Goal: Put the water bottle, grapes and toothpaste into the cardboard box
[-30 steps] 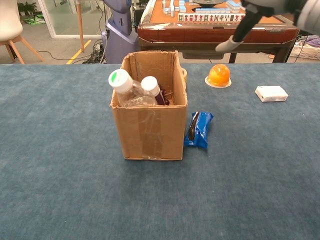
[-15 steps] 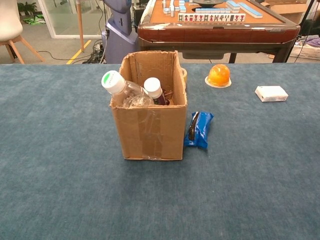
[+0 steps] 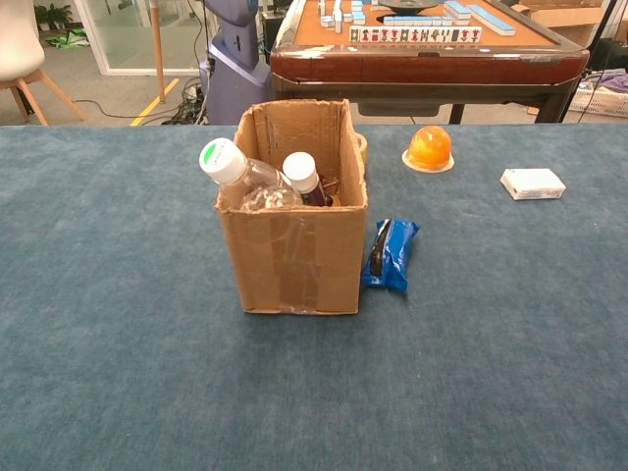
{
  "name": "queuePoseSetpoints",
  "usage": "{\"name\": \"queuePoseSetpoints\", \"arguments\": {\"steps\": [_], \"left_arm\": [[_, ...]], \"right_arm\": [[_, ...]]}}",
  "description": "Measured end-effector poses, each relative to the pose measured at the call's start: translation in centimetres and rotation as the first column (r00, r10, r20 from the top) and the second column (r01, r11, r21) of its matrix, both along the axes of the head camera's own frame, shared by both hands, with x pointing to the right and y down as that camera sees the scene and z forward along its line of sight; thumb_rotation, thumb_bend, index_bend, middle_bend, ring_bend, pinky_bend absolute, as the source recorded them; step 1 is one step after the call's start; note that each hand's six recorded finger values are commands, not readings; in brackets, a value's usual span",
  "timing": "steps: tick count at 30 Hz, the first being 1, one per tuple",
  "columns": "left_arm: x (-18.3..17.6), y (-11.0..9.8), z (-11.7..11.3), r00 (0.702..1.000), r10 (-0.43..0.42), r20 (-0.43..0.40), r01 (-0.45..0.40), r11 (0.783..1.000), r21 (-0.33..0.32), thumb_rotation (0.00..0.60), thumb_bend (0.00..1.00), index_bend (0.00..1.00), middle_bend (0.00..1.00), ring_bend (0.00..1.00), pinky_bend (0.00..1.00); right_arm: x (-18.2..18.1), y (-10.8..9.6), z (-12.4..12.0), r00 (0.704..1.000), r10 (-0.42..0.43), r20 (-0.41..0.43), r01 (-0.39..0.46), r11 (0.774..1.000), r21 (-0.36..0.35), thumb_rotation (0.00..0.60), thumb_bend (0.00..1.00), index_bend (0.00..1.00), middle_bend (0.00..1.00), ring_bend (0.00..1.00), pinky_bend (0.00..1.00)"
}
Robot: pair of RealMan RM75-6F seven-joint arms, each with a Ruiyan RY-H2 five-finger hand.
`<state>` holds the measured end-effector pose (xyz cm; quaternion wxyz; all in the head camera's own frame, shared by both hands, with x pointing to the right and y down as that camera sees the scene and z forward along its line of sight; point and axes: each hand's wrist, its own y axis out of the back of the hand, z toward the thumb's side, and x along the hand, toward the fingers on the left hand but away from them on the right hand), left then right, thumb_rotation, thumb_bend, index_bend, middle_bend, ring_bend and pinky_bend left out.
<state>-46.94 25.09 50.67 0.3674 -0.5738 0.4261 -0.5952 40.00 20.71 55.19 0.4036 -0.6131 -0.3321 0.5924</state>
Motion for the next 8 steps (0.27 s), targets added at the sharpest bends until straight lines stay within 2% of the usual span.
{"name": "queuePoseSetpoints", "arguments": {"steps": [8], "left_arm": [[0.29, 0.01, 0.24, 1.000, 0.008, 0.000, -0.008, 1.000, -0.003, 0.600, 0.28, 0.33, 0.43, 0.34, 0.55]], "right_arm": [[0.59, 0.09, -0.85, 1.000, -0.001, 0.024, 0.001, 1.000, 0.010, 0.600, 0.00, 0.28, 0.09, 0.00, 0.10]]}}
